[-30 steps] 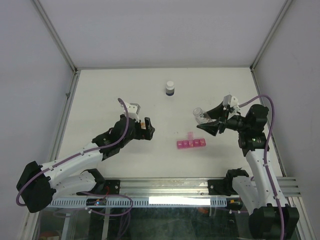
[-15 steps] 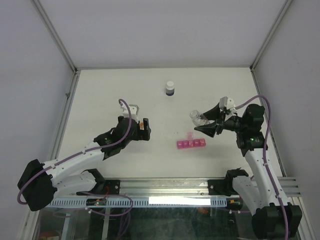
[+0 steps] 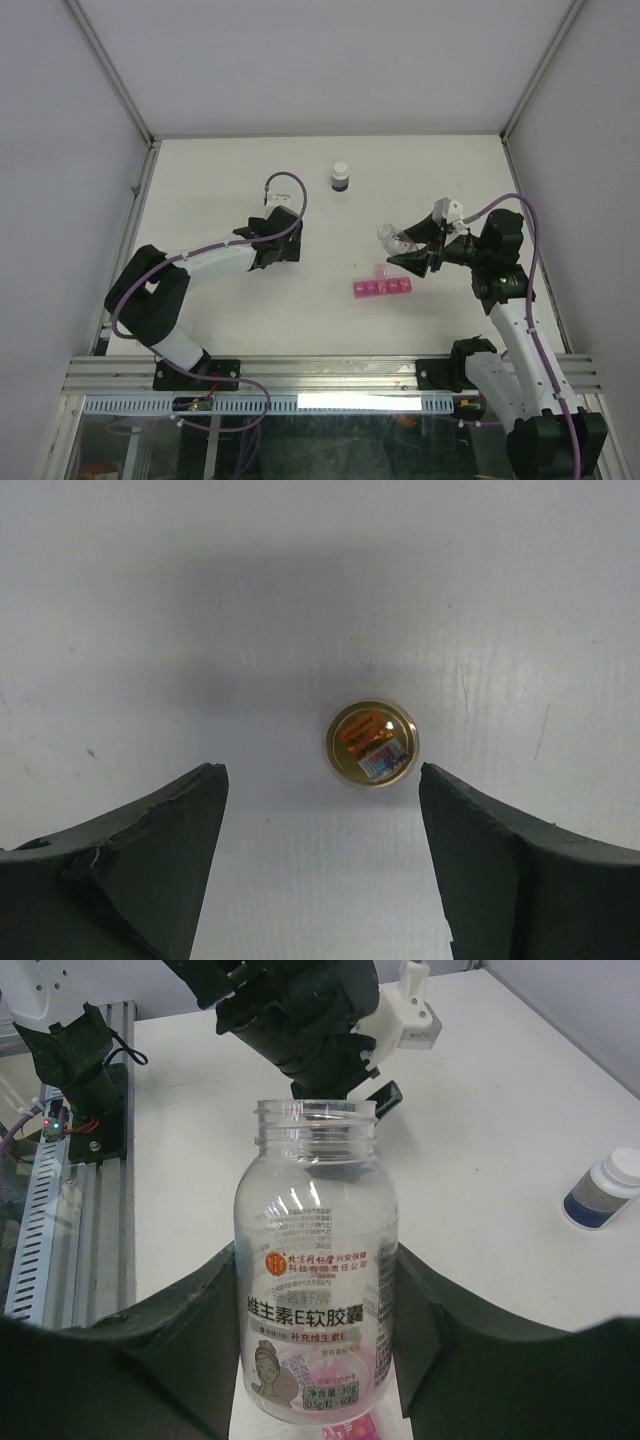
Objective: Sort the pills into containers
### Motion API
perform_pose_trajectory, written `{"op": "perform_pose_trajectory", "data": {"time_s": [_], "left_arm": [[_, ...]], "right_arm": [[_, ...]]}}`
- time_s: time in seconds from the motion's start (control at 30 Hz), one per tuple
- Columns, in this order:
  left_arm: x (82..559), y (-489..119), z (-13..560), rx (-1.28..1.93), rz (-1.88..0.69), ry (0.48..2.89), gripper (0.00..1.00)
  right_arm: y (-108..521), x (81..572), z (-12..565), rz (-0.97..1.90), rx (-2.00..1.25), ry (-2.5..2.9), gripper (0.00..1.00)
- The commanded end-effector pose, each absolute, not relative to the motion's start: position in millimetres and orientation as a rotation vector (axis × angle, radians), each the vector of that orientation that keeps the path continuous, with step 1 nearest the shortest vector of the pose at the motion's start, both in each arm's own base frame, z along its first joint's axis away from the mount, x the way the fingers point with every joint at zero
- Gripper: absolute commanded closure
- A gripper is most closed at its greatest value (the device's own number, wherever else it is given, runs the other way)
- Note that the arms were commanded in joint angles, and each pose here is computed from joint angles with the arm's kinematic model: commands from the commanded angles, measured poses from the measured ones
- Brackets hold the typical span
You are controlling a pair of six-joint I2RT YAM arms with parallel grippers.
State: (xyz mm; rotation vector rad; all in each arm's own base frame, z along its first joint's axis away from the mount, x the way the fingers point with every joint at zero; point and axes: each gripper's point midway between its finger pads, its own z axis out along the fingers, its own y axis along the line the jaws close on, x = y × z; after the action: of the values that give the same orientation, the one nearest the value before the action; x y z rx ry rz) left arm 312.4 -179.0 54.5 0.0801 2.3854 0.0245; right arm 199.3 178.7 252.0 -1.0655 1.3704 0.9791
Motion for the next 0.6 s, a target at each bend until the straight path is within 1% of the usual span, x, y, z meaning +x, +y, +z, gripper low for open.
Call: {"op": "perform_pose_trajectory", "data": {"time_s": [0.0, 0.23, 0.33, 0.4, 0.5, 0.57], "left_arm": [[334, -193, 56, 0.142, 0.023, 2.390, 0.23], [343, -208, 43, 0.167, -0.014, 2.434, 0.30], [342, -207, 36, 0.164, -0.019, 2.454, 0.33], [340, -207, 34, 0.161, -0.028, 2.464, 0.38], [337, -208, 32, 0.156, -0.041, 2.475, 0.40], [334, -208, 30, 0.152, -0.052, 2.483, 0.43]], "right_arm": [[176, 204, 262, 0.923, -1.077, 1.331, 1.00], [176, 205, 260, 0.929, -1.072, 1.339, 1.00], [176, 204, 260, 0.935, -1.071, 1.341, 1.00], [176, 204, 260, 0.936, -1.070, 1.340, 1.00], [175, 204, 260, 0.938, -1.069, 1.340, 1.00], [175, 204, 260, 0.942, -1.068, 1.341, 1.00]]}}
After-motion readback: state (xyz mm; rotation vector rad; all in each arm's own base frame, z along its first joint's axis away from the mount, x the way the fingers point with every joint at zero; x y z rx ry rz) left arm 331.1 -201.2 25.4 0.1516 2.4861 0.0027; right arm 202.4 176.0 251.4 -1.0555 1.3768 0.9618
